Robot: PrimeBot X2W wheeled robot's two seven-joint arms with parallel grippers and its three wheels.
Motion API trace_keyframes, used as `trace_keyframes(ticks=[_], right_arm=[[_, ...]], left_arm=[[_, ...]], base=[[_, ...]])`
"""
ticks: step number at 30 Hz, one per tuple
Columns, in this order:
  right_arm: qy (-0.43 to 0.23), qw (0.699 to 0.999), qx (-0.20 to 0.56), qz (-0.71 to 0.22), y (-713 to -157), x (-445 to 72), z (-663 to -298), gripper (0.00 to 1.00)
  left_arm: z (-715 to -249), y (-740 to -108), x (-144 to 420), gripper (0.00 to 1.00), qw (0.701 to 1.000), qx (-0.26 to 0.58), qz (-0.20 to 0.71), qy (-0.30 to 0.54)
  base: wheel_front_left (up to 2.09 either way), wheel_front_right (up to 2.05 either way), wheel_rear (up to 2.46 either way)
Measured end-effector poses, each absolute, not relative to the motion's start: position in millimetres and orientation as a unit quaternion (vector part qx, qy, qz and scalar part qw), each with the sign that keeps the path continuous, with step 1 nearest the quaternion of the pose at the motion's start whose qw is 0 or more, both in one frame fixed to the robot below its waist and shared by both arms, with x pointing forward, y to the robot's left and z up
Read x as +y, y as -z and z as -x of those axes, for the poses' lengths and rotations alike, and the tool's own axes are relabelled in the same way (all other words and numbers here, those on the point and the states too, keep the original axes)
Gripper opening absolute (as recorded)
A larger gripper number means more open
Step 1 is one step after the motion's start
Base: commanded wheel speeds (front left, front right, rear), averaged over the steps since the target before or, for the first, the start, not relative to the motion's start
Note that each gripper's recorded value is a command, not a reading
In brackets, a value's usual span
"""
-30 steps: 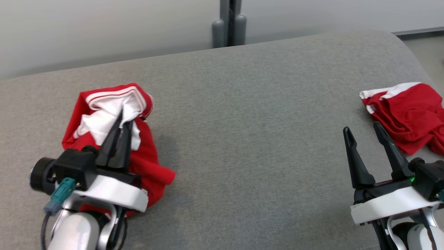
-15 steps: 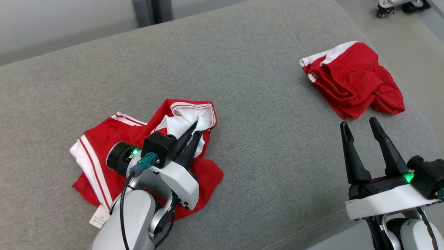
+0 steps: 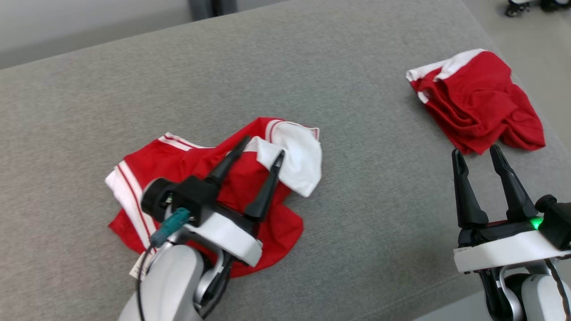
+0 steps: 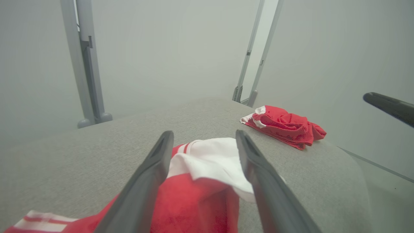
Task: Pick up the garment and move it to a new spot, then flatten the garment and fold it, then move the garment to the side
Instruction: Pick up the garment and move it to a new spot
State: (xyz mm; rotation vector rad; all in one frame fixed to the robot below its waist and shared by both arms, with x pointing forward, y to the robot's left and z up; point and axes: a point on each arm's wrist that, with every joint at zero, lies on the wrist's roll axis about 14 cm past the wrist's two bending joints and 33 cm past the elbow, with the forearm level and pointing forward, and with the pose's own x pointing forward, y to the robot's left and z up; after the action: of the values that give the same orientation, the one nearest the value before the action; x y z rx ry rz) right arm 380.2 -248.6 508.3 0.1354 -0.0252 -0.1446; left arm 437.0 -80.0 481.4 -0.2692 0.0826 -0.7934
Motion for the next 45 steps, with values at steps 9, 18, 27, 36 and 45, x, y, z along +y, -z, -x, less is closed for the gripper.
trace_keyframes(ticks=[9,18,27,36,45], right_arm=[[0.021,0.997,-0.029,-0.067,-521,-218,-402,1.0],[-0.019,0.997,-0.035,-0.062,-530,-193,-409,1.0],[-0.048,0.997,-0.041,-0.053,-540,-179,-400,1.0],[-0.052,0.997,-0.035,-0.047,-541,-177,-379,1.0],[-0.046,0.997,-0.037,-0.046,-546,-181,-361,1.0]], left_arm=[[-472,-506,43,1.0,0.975,-0.022,0.111,0.192],[-458,-510,150,1.0,0.995,-0.035,0.089,0.041],[-412,-528,201,1.0,0.997,-0.045,0.055,-0.015],[-380,-532,186,1.0,0.999,-0.026,0.046,0.007],[-361,-532,181,1.0,0.999,-0.013,0.043,0.015]], base=[[0.0,0.0,0.0],[0.0,0.0,0.0],[0.0,0.0,0.0],[0.0,0.0,0.0],[0.0,0.0,0.0]])
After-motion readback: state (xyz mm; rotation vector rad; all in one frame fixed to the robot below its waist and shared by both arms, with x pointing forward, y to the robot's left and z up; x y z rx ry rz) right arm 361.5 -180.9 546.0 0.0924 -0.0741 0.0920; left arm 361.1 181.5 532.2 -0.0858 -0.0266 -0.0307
